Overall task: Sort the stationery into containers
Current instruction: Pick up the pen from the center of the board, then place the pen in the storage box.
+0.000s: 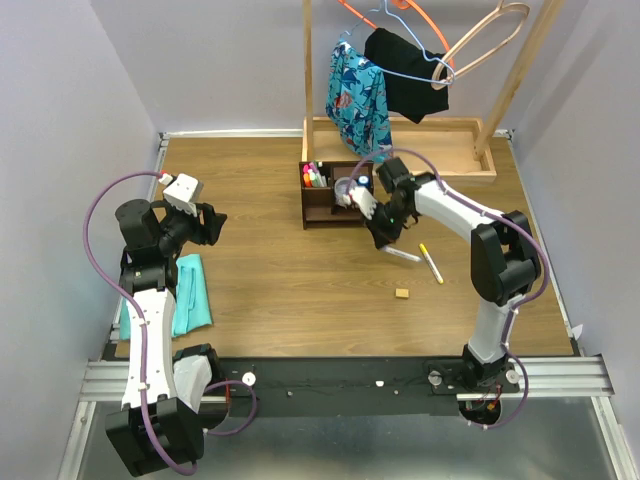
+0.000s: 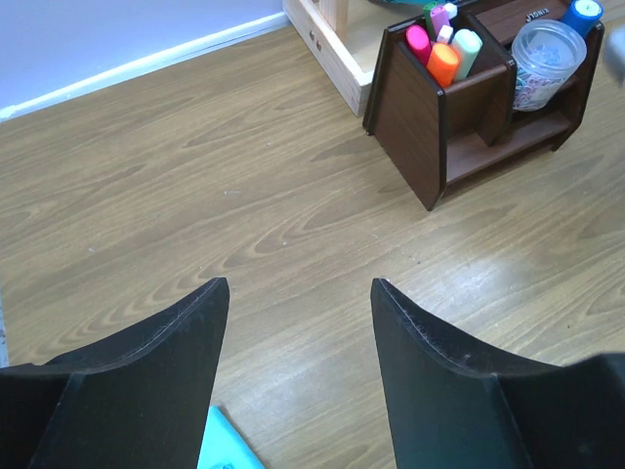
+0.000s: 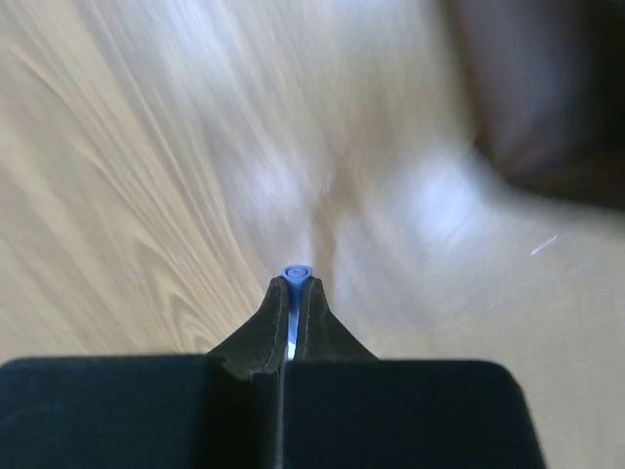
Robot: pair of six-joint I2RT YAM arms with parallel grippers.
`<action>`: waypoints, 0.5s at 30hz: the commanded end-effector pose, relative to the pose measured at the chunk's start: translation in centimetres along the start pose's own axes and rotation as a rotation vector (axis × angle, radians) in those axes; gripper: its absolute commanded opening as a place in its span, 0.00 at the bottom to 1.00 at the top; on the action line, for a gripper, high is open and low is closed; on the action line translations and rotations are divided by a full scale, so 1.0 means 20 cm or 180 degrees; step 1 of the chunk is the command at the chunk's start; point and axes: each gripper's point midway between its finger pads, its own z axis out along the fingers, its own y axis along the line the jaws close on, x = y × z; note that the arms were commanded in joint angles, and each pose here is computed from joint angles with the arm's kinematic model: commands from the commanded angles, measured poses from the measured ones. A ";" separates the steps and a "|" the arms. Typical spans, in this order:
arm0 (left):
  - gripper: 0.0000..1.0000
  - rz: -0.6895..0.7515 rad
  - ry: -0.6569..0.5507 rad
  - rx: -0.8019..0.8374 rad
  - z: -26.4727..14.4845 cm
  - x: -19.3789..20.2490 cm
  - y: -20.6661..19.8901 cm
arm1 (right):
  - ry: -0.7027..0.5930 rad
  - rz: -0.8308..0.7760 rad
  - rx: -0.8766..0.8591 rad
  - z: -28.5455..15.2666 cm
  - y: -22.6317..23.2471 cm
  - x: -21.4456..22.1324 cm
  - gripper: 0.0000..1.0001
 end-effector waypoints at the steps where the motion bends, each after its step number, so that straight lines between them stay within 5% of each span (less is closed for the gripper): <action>1: 0.69 -0.0046 0.0017 0.0013 -0.01 0.02 -0.01 | -0.1072 -0.0076 -0.0811 -0.36 0.17 -0.55 0.01; 9: 0.69 -0.0078 0.0105 0.0027 0.00 0.05 0.00 | -0.3019 -0.0207 -0.0711 -0.82 0.10 -1.23 0.01; 10: 0.69 -0.0087 0.0127 0.0031 0.00 0.06 0.00 | -0.3457 -0.0522 -0.0501 -0.93 0.07 -1.34 0.01; 15: 0.69 -0.0153 0.0291 0.0015 0.00 0.13 0.01 | -0.4281 -0.0506 -0.0326 -1.01 0.00 -1.46 0.01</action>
